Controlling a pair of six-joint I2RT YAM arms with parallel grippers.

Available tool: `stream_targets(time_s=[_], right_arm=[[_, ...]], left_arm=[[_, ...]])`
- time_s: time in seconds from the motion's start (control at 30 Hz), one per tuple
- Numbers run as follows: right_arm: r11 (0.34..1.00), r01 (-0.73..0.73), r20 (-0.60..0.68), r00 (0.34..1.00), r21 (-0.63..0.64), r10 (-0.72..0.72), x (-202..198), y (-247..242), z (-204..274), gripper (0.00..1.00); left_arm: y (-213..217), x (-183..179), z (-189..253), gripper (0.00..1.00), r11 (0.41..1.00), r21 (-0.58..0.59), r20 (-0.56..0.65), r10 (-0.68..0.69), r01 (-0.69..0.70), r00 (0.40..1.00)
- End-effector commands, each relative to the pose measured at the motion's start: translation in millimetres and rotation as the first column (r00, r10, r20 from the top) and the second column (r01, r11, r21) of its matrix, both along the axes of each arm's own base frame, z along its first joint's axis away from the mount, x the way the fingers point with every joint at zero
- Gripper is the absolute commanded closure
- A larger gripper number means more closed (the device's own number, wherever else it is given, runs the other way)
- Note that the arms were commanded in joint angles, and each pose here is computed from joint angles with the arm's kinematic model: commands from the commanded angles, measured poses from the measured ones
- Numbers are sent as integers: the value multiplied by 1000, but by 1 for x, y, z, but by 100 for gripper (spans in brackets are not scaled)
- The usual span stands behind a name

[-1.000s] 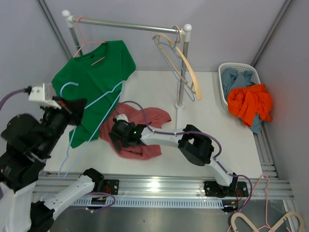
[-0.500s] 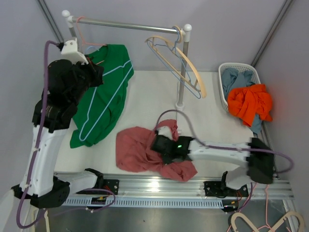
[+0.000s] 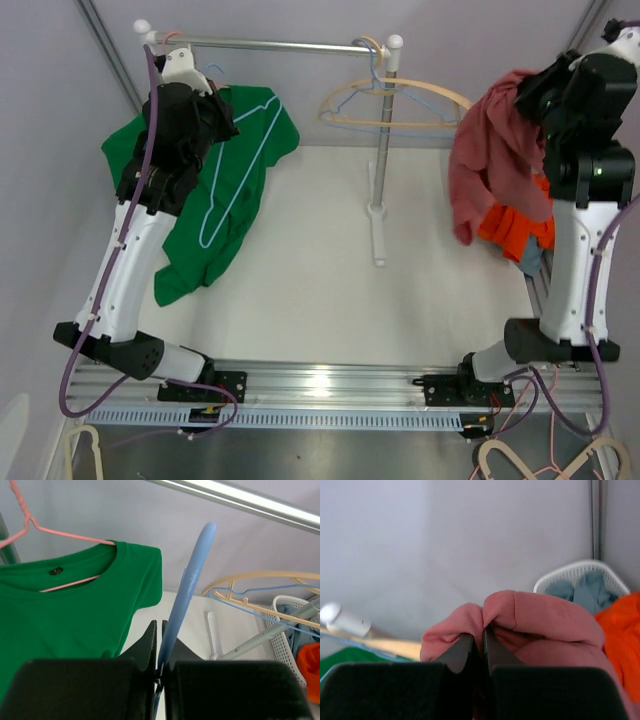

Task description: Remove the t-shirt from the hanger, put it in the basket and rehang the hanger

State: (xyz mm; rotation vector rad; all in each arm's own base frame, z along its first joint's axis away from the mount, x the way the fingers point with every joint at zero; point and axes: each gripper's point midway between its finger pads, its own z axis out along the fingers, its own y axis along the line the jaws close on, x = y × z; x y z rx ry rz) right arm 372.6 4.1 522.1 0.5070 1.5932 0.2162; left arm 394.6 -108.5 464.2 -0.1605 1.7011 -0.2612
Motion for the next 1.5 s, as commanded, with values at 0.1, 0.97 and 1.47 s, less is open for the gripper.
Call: stream_targets(time_s=[0.1, 0.97, 1.47], right_arm=[[991, -114, -58, 991, 68, 118, 91, -45, -35, 100], [985, 35, 44, 998, 168, -43, 149, -139, -53, 100], [965, 72, -708, 693, 254, 135, 156, -131, -381, 100]], left_arm=[[-4, 21, 41, 99, 999, -43, 139, 20, -14, 990], [-64, 91, 64, 99, 990, 105, 322, 59, -98, 945], [-125, 125, 38, 99, 993, 117, 299, -54, 20, 953]])
